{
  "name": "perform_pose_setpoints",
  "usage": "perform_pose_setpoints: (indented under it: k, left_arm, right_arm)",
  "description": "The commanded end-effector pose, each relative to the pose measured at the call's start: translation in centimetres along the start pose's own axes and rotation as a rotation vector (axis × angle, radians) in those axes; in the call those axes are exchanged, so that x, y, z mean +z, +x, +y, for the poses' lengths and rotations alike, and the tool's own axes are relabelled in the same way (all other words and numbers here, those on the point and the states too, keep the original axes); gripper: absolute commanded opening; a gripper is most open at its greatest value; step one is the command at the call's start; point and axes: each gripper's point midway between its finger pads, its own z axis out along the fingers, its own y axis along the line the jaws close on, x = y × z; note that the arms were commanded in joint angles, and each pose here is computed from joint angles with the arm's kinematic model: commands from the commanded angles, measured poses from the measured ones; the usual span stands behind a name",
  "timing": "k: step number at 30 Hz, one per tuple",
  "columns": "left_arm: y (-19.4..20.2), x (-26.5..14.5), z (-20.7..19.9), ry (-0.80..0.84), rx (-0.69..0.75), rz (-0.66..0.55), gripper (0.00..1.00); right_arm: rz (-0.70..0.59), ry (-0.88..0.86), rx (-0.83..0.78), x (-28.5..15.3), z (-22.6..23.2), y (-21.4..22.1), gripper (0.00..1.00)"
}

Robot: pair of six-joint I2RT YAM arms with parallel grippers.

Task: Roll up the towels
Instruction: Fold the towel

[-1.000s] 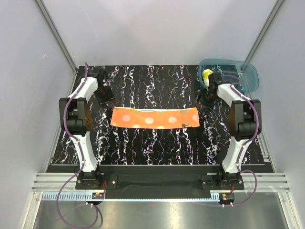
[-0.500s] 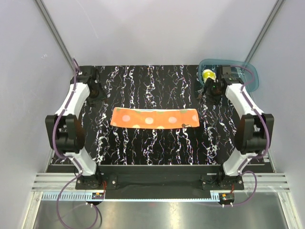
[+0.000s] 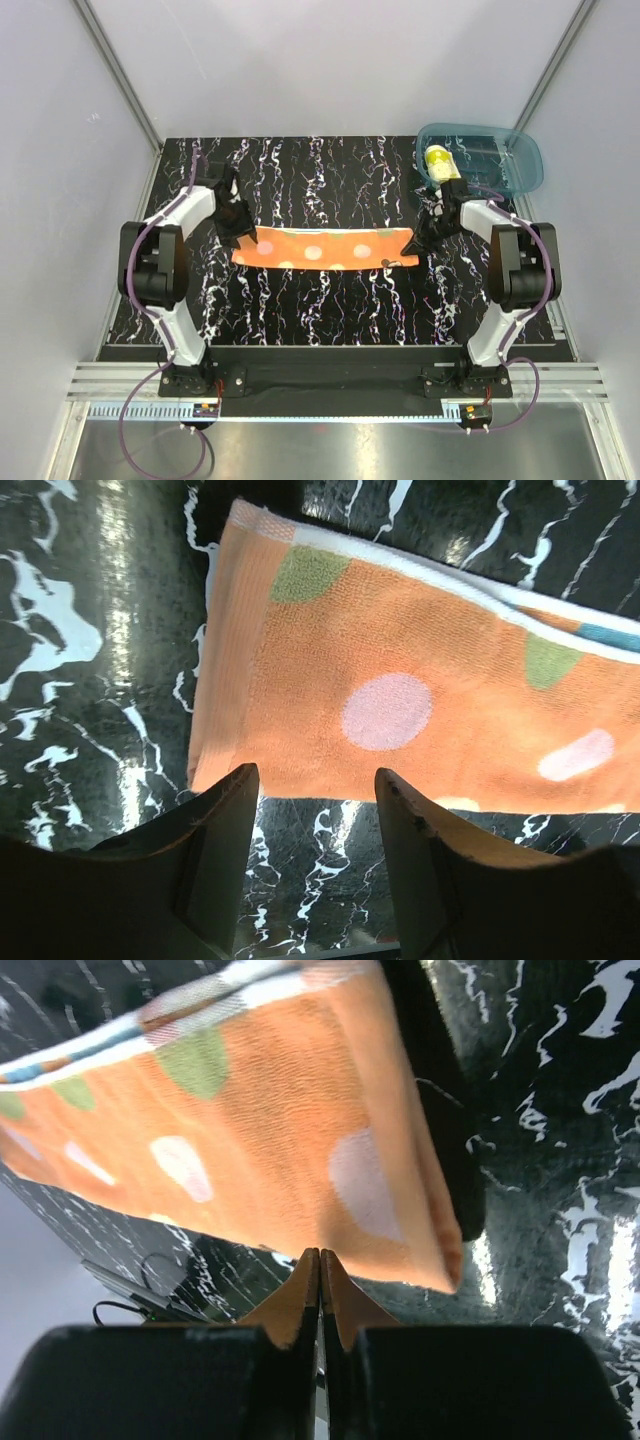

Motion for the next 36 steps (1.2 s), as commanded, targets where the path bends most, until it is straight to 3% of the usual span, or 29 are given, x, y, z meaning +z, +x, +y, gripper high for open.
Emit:
perform_pose_setpoints:
  k: [1,5,9,14,17,20,22,26,36]
  left_arm:
    - [0.4,1.2,-0.7,0.060,0.000,0.053,0.55]
    - [2.1,2.7,1.4,-0.011,-0.048,0.131,0.54]
    - [2.4,2.7,2.7,-0.047,-0.077,0.130,0.54]
    - [3.2,2.8,3.0,-0.055,-0.086,0.147,0.54]
    - [3.0,2.3,3.0,-0.049,-0.080,0.129,0.54]
    - [2.3,1.1,2.6,-0.032,-0.063,0.085,0.55]
    - [1.5,0.0,1.8,0.002,-0.044,0.048,0.55]
    - [-0.2,-2.9,0.1,0.079,0.008,-0.044,0.56]
    - [0.0,-7.9,-0.7,0.148,0.076,-0.276,0.57]
  right_arm:
    - [0.008,0.015,-0.037,0.7,-0.7,-0.3,0.06]
    - [0.002,0.158,-0.018,1.2,-3.7,-0.3,0.08]
    - [-0.035,0.286,-0.016,0.9,-6.0,-0.8,0.12]
    - [-0.065,0.345,-0.024,-0.4,-6.2,-1.6,0.19]
    - [-0.110,0.336,-0.051,-2.1,-4.8,-2.9,0.34]
    - [-0.184,0.323,-0.079,-4.7,-3.1,-4.1,0.46]
    - [-0.217,0.337,-0.090,-5.8,-2.8,-4.5,0.49]
    - [-0.209,0.302,-0.075,-6.1,-2.2,-3.6,0.51]
    - [-0.206,0.163,0.016,-5.1,-2.1,0.4,0.56]
